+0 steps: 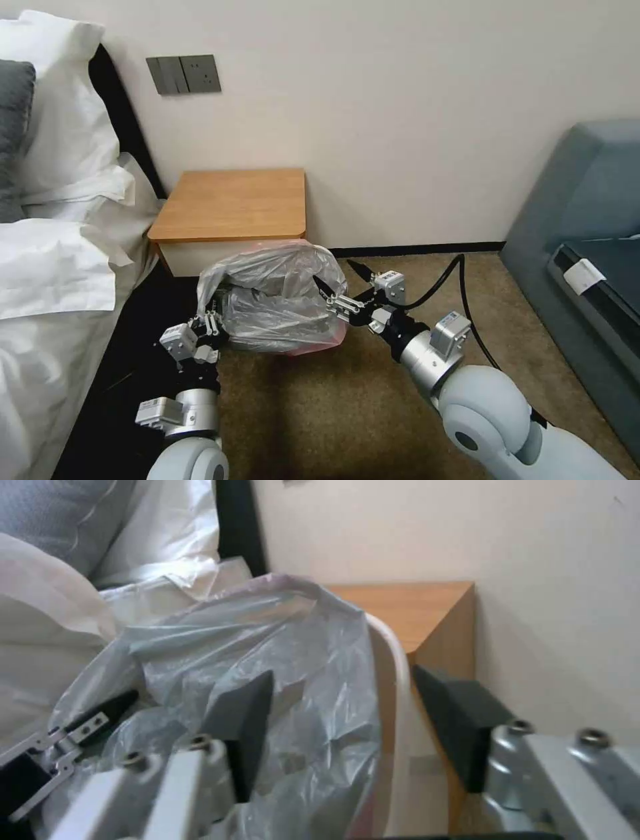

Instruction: Pick up the garbage bag from the table and place it over the trash can.

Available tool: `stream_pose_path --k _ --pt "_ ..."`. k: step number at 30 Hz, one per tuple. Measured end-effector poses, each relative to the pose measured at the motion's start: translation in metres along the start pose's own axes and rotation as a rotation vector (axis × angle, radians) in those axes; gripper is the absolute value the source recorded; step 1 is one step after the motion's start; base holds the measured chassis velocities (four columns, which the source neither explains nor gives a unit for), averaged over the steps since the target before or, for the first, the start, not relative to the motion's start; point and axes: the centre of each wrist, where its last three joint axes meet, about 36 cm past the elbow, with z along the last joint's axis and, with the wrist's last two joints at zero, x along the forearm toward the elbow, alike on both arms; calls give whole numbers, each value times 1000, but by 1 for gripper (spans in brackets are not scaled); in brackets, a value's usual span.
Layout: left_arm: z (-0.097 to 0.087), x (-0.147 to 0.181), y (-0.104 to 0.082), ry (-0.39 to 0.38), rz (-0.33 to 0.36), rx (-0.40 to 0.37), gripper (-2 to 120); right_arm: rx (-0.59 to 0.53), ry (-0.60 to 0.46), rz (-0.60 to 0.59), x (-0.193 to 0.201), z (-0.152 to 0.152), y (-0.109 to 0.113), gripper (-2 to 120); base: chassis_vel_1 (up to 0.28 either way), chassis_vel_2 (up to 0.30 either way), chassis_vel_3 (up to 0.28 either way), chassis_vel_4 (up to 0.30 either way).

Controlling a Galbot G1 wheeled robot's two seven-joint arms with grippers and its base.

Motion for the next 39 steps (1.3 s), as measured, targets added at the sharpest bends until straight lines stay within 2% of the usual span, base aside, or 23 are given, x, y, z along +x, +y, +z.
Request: stream_pose_path --k 1,3,4,5,7,9,10,13,14,16,23,29,39 --pt "0 0 0 0 0 0 7 0 0 0 0 0 0 57 0 0 0 0" --pt "0 1 0 2 0 -1 7 -2 1 1 0 1 1 46 0 0 0 0" --pt "0 1 0 2 0 -1 7 -2 1 1 0 1 1 46 0 0 0 0" --pt "0 1 1 3 0 -2 7 -3 3 1 0 2 2 38 0 0 0 0" --pt "0 1 1 3 1 -3 7 -3 4 2 0 3 2 34 0 0 0 0" --pt "0 1 1 3 1 -3 7 -3 3 5 -1 4 2 25 0 0 0 0" --pt "0 1 1 3 1 -3 7 -3 3 5 -1 4 2 25 0 0 0 0" --pt "0 1 1 2 1 -3 7 -3 0 5 -1 4 2 10 0 0 0 0" --pt "0 1 1 2 1 -3 7 -3 0 5 -1 4 2 10 0 0 0 0" --pt "2 1 1 5 1 -3 7 -3 -2 7 -1 4 2 0 0 0 0 0" --pt "3 4 3 20 19 -12 7 12 -9 17 -4 5 -4 0 0 0 0 0" --pt "3 7 5 25 30 -14 7 48 -13 46 -12 5 -20 0 0 0 0 0" --pt "-8 7 0 2 36 32 7 75 -5 76 -18 9 -34 0 0 0 0 0"
